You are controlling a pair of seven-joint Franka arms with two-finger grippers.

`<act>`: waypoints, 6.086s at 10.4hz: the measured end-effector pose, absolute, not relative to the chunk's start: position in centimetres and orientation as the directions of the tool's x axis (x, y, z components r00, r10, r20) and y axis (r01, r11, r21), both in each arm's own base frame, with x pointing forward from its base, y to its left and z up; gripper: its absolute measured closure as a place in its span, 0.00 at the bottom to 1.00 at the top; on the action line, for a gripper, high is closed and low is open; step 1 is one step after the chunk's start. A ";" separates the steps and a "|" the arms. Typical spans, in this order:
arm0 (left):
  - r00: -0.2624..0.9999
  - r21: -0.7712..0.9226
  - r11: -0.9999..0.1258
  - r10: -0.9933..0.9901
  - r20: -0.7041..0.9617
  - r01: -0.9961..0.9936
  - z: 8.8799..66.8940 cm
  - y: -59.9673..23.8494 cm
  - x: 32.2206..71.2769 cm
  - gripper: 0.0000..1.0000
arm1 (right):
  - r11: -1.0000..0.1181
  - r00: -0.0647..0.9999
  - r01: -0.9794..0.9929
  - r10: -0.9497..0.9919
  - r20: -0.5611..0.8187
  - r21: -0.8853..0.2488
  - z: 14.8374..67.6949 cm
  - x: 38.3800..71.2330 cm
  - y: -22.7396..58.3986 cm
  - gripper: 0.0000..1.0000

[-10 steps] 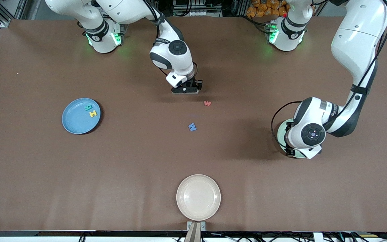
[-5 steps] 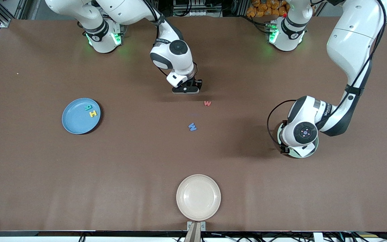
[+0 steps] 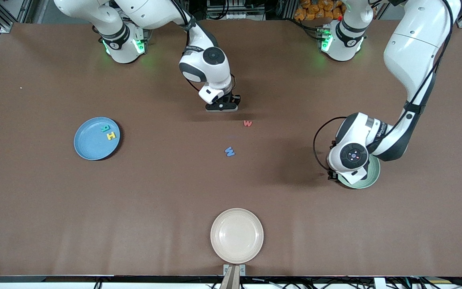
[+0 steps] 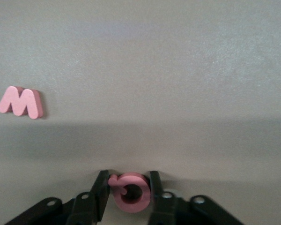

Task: Sort uppercase to blue plate, lowercase to green plate
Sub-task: 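Release the n on the green plate while the right gripper grasps the Q, then drop the pink Q on the blue plate while the left gripper reaches the w, then grasp the pink w with the left gripper while the right gripper reaches the W, then drop the w on the green plate while the right gripper grasps the W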

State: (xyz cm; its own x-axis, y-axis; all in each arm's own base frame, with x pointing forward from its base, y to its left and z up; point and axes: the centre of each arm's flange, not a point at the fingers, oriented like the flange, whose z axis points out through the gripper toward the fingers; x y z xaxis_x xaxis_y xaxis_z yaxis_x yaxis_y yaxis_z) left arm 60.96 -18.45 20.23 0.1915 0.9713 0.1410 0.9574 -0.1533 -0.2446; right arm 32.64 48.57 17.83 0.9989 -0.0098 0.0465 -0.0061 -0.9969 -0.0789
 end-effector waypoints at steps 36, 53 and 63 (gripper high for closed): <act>0.096 -0.048 -0.096 0.995 0.009 0.994 17.3 -47.0 38.4 0.00 | -0.926 0.862 0.378 0.353 -0.364 -0.004 18.8 49.0 -7.9 0.37; 0.050 -0.009 -0.050 0.999 -0.008 0.999 17.5 -46.3 39.6 0.72 | -0.999 0.996 -0.001 0.002 -0.092 -0.035 26.0 52.9 26.4 0.44; 0.010 0.010 -0.012 0.993 0.118 1.000 23.7 -9.4 60.5 0.72 | -0.992 0.994 0.110 0.110 0.013 -0.061 23.1 55.6 44.5 0.29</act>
State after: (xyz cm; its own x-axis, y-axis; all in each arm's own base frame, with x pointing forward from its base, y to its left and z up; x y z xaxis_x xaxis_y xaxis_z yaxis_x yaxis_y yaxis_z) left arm 60.52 -9.35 23.65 0.0104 0.9930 0.1178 0.9999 -0.0116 0.0097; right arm 55.60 44.47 23.08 0.9939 0.1097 0.0131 0.1103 -0.9920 -0.0614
